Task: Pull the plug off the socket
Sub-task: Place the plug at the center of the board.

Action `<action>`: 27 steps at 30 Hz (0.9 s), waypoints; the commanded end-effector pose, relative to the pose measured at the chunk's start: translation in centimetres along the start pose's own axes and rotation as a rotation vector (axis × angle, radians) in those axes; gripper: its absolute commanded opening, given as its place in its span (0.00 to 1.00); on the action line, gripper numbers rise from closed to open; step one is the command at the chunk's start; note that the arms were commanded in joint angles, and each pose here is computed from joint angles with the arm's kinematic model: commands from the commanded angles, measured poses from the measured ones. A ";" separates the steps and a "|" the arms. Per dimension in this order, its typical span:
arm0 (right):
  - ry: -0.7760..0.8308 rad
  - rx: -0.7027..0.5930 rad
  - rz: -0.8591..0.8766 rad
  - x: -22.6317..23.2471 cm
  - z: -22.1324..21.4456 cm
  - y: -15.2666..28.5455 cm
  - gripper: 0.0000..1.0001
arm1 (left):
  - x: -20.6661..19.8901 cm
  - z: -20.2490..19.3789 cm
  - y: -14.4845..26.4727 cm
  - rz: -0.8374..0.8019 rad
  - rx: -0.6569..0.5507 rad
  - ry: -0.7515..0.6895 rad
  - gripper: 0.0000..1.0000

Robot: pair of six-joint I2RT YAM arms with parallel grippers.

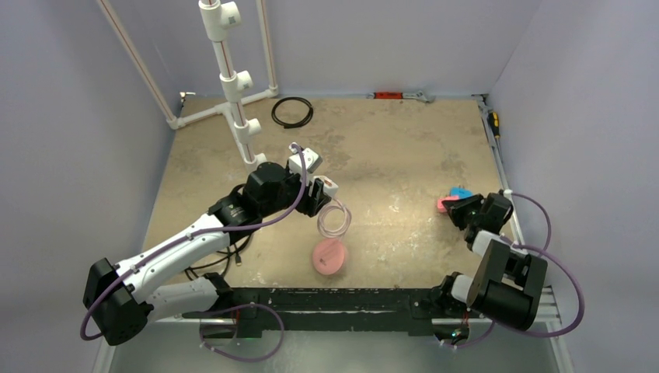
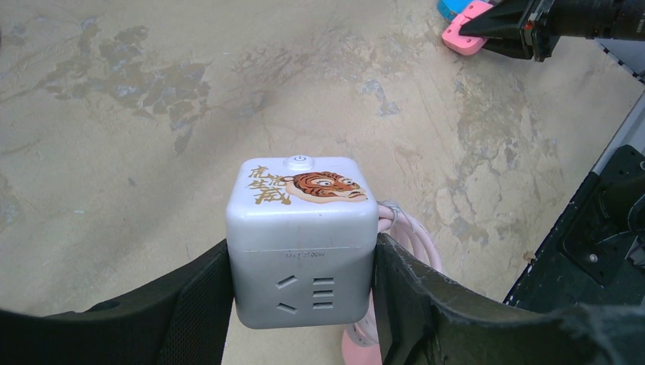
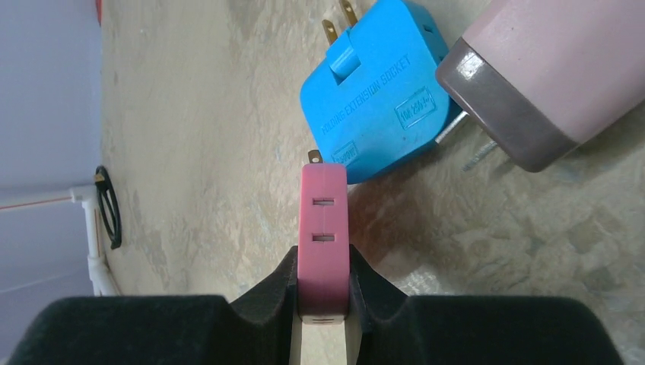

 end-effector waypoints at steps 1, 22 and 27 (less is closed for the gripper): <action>0.055 -0.057 -0.038 -0.6 0.9 0.2 0.05 | -0.7 2.4 0.4 -0.033 -0.113 0.009 0.00; 0.077 -0.088 -0.050 0.0 1.2 1.5 0.84 | -0.7 2.3 0.2 -0.037 -0.106 0.004 0.00; 0.077 -0.151 -0.105 0.4 2.2 2.8 0.96 | -0.8 2.6 0.8 -0.042 -0.135 0.000 0.00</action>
Point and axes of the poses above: each gripper's point midway between its finger pads, its own y axis back along the fingers, its own x axis along the line the jaws close on, z = x × y, the point moved 8 cm from there along y, back along the fingers, and after that the axes turned 6 degrees about y, right-handed, at the moved point
